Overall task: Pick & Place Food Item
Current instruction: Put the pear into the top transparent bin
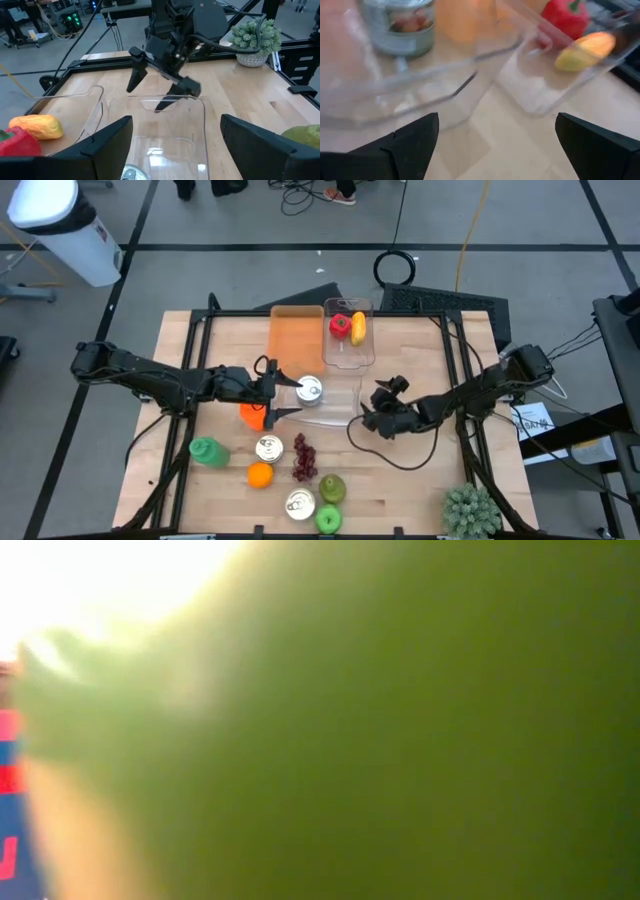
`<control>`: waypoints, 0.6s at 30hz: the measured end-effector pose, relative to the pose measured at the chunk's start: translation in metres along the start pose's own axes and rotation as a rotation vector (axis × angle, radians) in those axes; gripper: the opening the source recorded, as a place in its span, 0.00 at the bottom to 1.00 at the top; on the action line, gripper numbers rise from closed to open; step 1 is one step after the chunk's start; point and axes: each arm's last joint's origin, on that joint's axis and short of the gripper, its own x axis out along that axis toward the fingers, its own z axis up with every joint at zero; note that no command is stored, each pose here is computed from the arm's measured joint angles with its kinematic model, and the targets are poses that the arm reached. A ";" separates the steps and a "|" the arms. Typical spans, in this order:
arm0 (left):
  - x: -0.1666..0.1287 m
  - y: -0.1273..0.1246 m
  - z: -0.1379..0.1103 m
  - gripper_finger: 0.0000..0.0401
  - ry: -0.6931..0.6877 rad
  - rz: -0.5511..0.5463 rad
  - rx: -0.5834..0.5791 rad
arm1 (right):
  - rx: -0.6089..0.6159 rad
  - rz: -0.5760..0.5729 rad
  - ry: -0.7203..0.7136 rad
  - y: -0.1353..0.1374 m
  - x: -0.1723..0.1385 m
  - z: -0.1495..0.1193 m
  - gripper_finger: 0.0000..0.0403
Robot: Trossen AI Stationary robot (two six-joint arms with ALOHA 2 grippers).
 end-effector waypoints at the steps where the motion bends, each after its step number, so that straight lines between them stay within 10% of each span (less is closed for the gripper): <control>1: 0.000 0.000 0.000 0.77 0.001 0.000 0.000 | 0.002 0.014 0.000 0.000 -0.003 0.001 0.94; 18: 0.000 0.000 0.000 0.82 0.004 0.000 -0.002 | 0.127 0.358 -0.058 0.008 -0.058 0.021 0.94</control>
